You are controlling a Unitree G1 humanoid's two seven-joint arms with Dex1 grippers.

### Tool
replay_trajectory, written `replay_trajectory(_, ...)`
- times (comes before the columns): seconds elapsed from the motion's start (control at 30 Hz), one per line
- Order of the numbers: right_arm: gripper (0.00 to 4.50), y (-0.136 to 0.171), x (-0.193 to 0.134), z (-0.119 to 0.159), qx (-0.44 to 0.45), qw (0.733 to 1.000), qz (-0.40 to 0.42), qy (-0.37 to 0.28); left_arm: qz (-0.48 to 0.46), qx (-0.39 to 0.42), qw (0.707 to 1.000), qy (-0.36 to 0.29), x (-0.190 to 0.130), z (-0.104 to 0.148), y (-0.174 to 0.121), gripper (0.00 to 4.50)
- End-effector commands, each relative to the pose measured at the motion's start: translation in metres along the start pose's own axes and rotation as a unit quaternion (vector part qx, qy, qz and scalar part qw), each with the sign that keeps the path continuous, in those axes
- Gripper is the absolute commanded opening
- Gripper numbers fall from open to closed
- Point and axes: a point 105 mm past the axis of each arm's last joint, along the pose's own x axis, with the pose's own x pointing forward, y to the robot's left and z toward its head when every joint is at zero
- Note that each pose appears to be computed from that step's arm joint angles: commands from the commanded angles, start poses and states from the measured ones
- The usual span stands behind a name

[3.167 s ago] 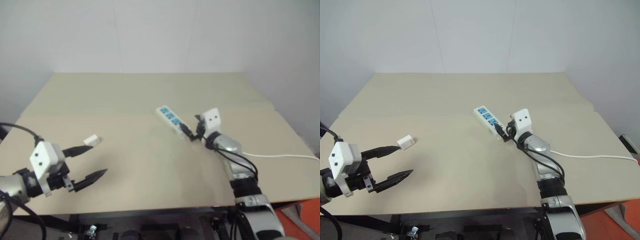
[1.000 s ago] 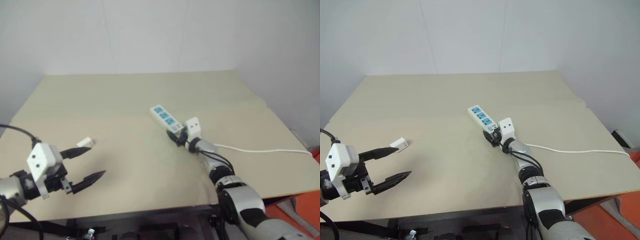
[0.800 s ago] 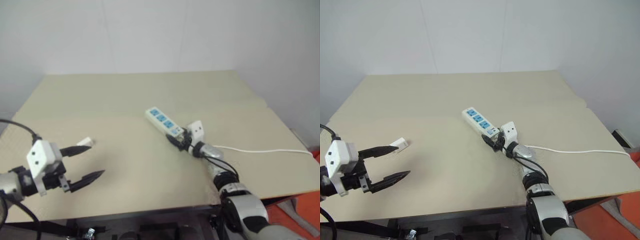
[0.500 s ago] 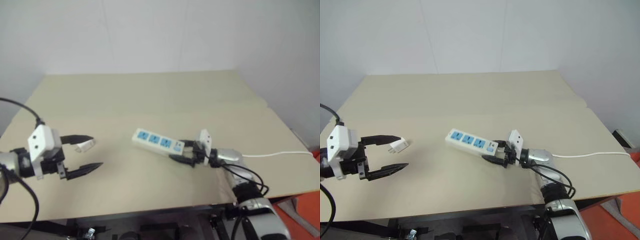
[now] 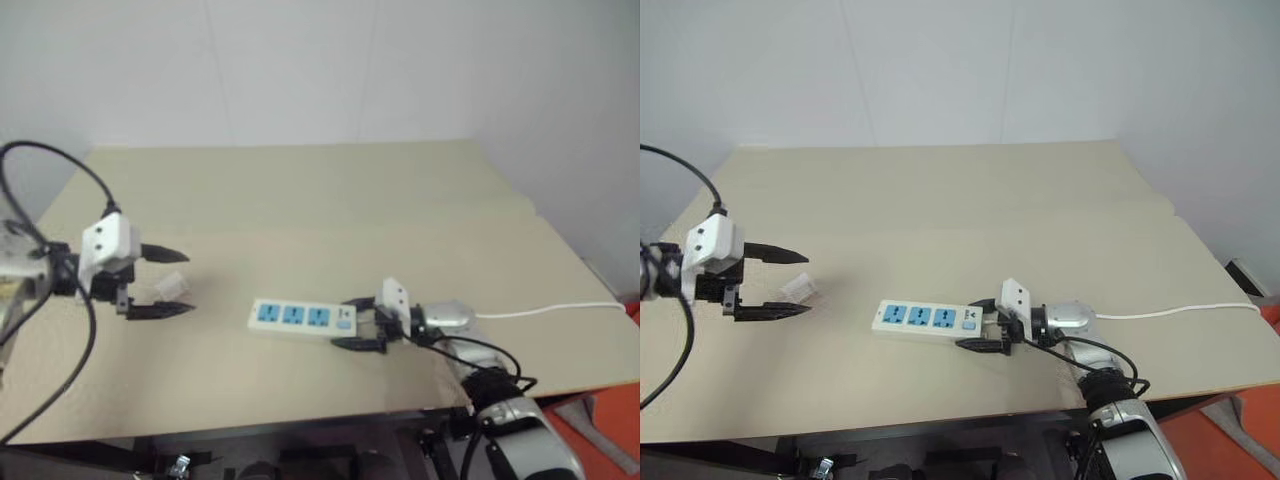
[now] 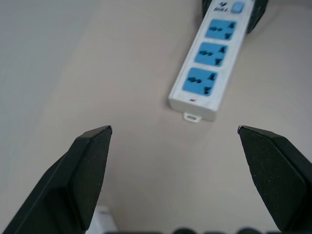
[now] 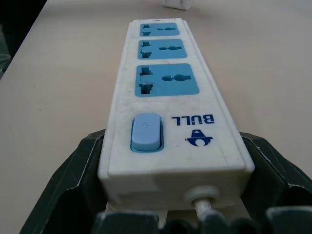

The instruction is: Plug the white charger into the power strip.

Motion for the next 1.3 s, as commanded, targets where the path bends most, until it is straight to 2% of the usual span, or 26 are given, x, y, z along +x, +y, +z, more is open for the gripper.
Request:
replay_trajectory(0.03,3.42,0.0,0.005,0.005,-0.029,0.999,0.014,-0.002,-0.009,0.0,0.999,0.047,-0.005,-0.002,0.019,4.5)
replay_trajectory(0.13,3.42,0.001,0.007,0.003,-0.029,0.999,0.016,-0.002,-0.015,-0.008,0.994,0.111,-0.006,-0.008,0.038,4.5)
replay_trajectory(0.27,3.42,0.002,0.011,0.002,-0.017,1.0,0.01,-0.012,0.023,-0.039,0.98,0.191,0.0,-0.012,0.065,4.5)
replay_trajectory(0.37,3.42,0.003,0.012,0.002,-0.012,1.0,0.004,-0.015,0.048,-0.066,0.973,0.214,0.005,-0.013,0.076,4.5)
replay_trajectory(0.53,3.42,0.007,0.01,-0.001,-0.003,1.0,0.002,-0.012,0.011,-0.128,0.955,0.268,0.013,-0.02,0.064,4.5)
replay_trajectory(0.7,3.42,0.007,0.01,0.0,0.001,1.0,0.0,-0.012,0.019,-0.177,0.923,0.342,0.011,-0.042,0.058,4.5)
replay_trajectory(1.07,3.42,0.01,0.012,0.001,0.008,1.0,0.0,-0.014,0.043,-0.221,0.907,0.355,0.032,-0.054,0.062,4.5)
replay_trajectory(1.3,3.42,0.013,0.011,0.001,0.016,1.0,-0.008,-0.018,0.073,-0.219,0.897,0.376,0.036,-0.067,0.07,4.5)
